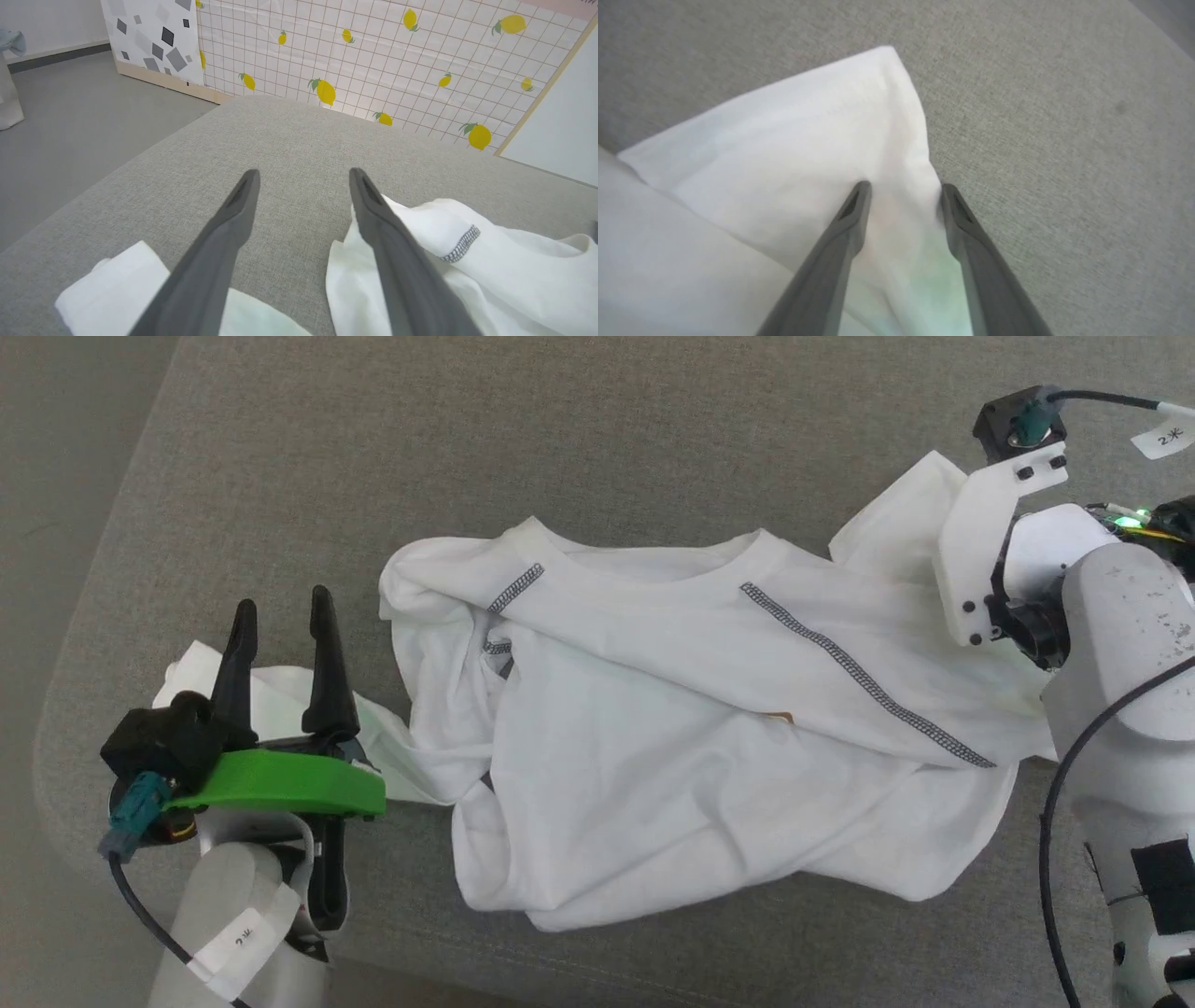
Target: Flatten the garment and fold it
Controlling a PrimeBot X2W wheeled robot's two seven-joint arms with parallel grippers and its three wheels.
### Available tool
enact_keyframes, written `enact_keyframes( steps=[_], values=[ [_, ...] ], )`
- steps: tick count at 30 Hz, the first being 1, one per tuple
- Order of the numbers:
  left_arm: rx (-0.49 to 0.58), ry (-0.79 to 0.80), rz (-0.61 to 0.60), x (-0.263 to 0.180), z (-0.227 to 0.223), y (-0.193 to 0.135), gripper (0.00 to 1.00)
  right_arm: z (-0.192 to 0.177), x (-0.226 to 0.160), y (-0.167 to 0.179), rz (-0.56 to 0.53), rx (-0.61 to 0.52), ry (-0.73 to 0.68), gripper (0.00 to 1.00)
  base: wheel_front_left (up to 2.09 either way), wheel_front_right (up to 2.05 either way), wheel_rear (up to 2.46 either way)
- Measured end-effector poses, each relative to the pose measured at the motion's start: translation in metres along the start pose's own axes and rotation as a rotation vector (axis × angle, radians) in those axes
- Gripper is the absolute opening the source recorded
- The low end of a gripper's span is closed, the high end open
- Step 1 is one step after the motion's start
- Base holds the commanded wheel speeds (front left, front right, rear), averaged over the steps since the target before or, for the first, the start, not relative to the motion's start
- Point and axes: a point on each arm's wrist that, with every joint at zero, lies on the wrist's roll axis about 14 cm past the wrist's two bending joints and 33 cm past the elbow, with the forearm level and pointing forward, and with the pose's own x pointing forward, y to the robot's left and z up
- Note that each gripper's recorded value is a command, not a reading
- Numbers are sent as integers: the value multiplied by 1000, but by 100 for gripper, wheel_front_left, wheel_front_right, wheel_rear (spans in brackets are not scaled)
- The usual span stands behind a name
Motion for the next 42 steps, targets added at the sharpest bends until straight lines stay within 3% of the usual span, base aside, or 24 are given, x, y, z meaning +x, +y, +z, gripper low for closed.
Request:
enact_keyframes(
  steps=[6, 11, 14, 18, 21, 22, 25, 26, 30, 34, 38, 42],
  values=[
    [5, -17, -29, 1, 5, -7, 100, 15, -17, -9, 31, 114, -126, 0, 0, 0, 0],
    [-14, -45, -50, 0, 15, -16, 100, 10, -56, -70, -78, 232, -260, 0, 0, 0, 0],
    [-22, -62, -61, -2, 21, -21, 100, -28, -81, -114, -181, 325, -257, 0, 0, 0, 0],
    [-34, -68, -80, -6, 24, -27, 100, -106, -115, -155, -308, 492, -166, 0, 0, 0, 0],
    [-41, -68, -95, -7, 24, -33, 100, -165, -135, -160, -363, 624, -73, 0, 0, 0, 0],
    [-48, -67, -113, -7, 24, -38, 100, -201, -146, -148, -377, 718, -15, 0, 0, 0, 0],
    [-51, -66, -119, -7, 24, -41, 100, -214, -152, -140, -389, 762, -3, 0, 0, 0, 0],
    [-51, -65, -120, -7, 24, -41, 100, -211, -155, -142, -404, 757, -26, 100, 0, 0, 0],
    [-52, -63, -123, -9, 25, -42, 100, -165, -171, -155, -443, 692, -251, 100, 0, 0, 0],
    [-51, -63, -121, -11, 26, -41, 100, -105, -183, -148, -408, 593, -475, 100, 0, 0, 0],
    [-49, -60, -115, -13, 26, -38, 100, -67, -177, -118, -309, 484, -536, 100, 0, 0, 0],
    [-47, -44, -115, -13, 20, -38, 100, -41, -157, -79, -190, 362, -497, 100, 0, 0, 0]
  ],
)
